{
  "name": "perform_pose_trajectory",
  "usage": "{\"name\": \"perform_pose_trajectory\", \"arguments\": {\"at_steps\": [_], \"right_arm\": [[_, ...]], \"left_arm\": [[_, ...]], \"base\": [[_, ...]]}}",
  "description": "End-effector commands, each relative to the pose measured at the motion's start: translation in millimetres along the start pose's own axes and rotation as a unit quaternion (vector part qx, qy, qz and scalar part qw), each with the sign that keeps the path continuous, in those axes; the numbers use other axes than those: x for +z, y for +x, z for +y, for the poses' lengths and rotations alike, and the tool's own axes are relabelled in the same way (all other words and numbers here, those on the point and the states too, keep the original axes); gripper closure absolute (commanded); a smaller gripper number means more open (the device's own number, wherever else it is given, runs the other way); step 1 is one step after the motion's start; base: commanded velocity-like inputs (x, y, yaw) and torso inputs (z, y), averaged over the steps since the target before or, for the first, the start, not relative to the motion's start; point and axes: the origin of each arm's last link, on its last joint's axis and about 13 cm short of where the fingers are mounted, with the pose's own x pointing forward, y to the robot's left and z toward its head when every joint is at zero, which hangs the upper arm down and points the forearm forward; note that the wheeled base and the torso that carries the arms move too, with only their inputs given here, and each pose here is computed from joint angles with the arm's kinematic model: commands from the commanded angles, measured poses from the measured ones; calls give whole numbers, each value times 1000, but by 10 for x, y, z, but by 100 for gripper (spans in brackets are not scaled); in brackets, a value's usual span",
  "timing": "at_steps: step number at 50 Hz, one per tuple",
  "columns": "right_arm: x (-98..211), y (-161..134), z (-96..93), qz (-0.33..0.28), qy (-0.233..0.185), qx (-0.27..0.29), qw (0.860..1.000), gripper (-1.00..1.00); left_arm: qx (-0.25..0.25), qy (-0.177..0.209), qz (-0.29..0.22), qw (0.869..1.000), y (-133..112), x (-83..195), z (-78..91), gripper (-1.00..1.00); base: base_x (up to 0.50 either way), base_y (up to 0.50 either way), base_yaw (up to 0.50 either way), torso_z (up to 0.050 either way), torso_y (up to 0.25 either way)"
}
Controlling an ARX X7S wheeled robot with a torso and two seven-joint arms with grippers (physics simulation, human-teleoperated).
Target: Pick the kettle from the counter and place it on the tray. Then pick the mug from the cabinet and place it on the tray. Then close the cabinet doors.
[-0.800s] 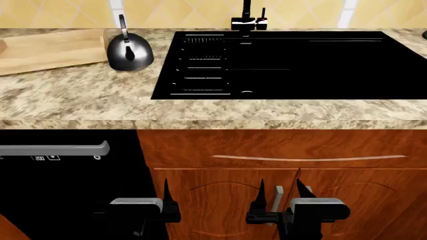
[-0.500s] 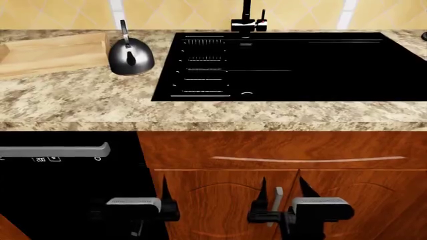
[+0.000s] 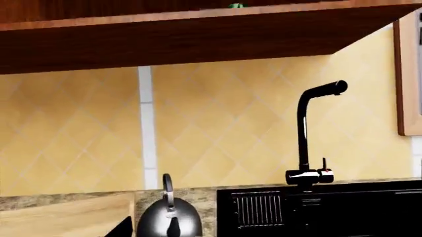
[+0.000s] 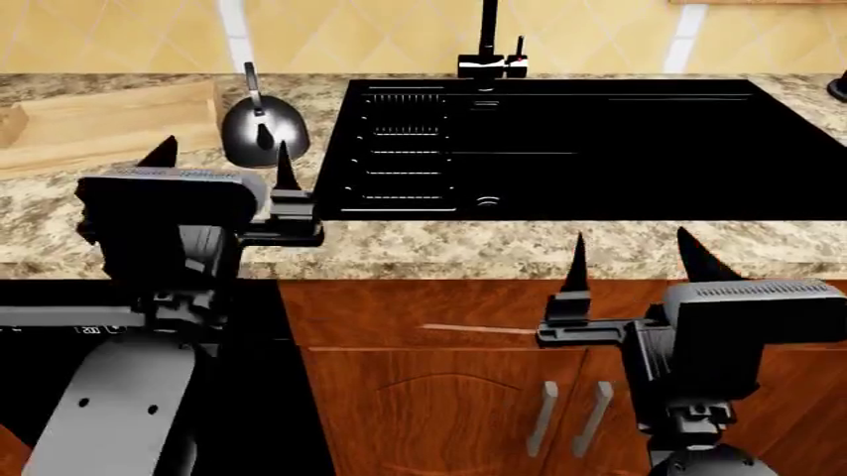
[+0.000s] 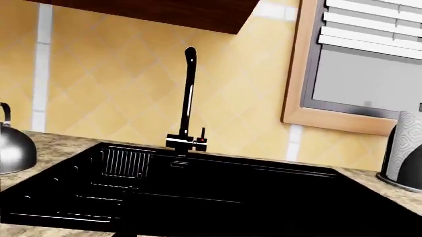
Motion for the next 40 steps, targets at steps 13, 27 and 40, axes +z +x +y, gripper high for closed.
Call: {"name": "perform_pose_trajectory", "arguments": {"at_steps": [13,27,40], "right_arm": [[771,-48,-124,-55,-43,5,998,-100],[776,-83,-144,-60,-42,4,997,-100],[753,-75,-146,-57,-35,2,998,-100]], "left_arm": [[86,35,-114,989,1302,3069,-10,-100],[108,2,-79,991,1530,3551,19,-100],[39,0,-46,998,1386,3606,-141,-100]], "base": [[0,0,0,50,0],[0,0,0,50,0],[0,0,0,50,0]]}}
